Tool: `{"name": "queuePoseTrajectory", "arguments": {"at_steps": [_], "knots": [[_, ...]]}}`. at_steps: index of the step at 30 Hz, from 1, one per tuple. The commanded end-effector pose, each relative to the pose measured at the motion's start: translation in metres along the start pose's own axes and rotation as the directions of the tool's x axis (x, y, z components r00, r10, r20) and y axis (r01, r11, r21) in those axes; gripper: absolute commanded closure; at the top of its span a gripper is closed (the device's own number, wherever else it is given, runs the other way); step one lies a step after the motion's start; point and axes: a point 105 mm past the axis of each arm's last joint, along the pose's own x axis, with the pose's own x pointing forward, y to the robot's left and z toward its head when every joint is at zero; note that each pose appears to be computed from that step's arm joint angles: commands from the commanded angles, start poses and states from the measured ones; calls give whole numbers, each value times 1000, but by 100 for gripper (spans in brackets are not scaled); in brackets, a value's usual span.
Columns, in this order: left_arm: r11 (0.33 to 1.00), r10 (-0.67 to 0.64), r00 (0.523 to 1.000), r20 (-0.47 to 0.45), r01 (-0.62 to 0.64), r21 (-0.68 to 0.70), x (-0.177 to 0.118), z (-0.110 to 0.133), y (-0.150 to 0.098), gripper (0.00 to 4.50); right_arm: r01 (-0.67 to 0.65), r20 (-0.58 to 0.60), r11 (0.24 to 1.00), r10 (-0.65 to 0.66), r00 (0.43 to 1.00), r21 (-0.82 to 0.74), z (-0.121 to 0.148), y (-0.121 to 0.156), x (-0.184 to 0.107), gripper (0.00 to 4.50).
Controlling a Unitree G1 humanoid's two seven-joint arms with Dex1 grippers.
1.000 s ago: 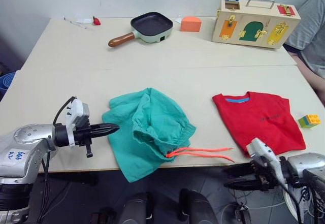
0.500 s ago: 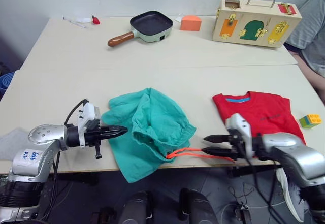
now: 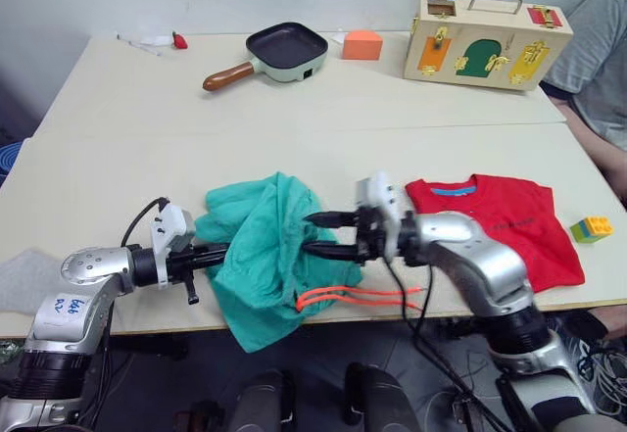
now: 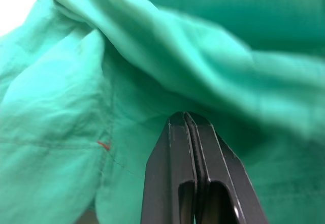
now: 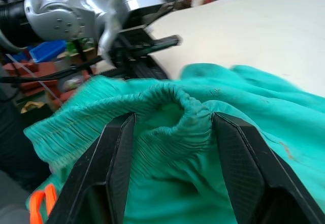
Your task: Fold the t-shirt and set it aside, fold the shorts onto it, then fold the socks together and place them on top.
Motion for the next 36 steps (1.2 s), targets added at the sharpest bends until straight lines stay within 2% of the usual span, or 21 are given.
{"name": "queuePoseTrajectory", "arguments": {"at_steps": [1,3,5,8,11,15,18,22,23,24,27,31,36], "knots": [[996,88,996,27,-88,17,-22,12,16,450,44,-11,999,-44,999,-12,-7,-7,24,208],[989,147,988,54,-148,14,-35,20,28,450,81,-13,996,-82,997,-23,-12,-13,38,208],[981,191,977,98,-193,13,-46,35,39,450,118,54,992,-116,992,-39,-2,-18,51,208],[975,217,963,159,-222,14,-54,54,47,450,79,147,992,-64,987,-95,15,-13,63,208],[986,156,964,216,-164,18,-49,69,40,450,-25,193,990,52,980,-140,25,-1,52,208],[999,26,970,241,-32,23,-31,76,17,450,-15,174,988,42,984,-154,25,-10,22,208],[997,-68,961,269,54,57,-12,85,0,450,44,177,993,-24,984,-111,23,-20,-7,264],[980,-195,931,308,176,89,19,100,-24,450,118,0,983,-120,993,-143,-18,-26,-36,402],[973,-231,926,297,213,91,29,98,-32,450,128,-27,980,-134,991,-154,-27,-26,-39,434],[964,-266,925,271,248,98,39,93,-40,450,131,-41,979,-139,990,-154,-34,-24,-39,447],[960,-277,945,171,267,79,65,68,-47,450,164,-52,973,-175,983,-163,-48,-23,-30,447],[986,-160,986,34,159,46,82,27,-37,450,181,-72,966,-197,978,-185,-60,-24,-16,447],[996,42,999,-32,-40,75,75,3,-10,450,161,-131,964,-191,973,-212,-72,-23,-18,447]]}}
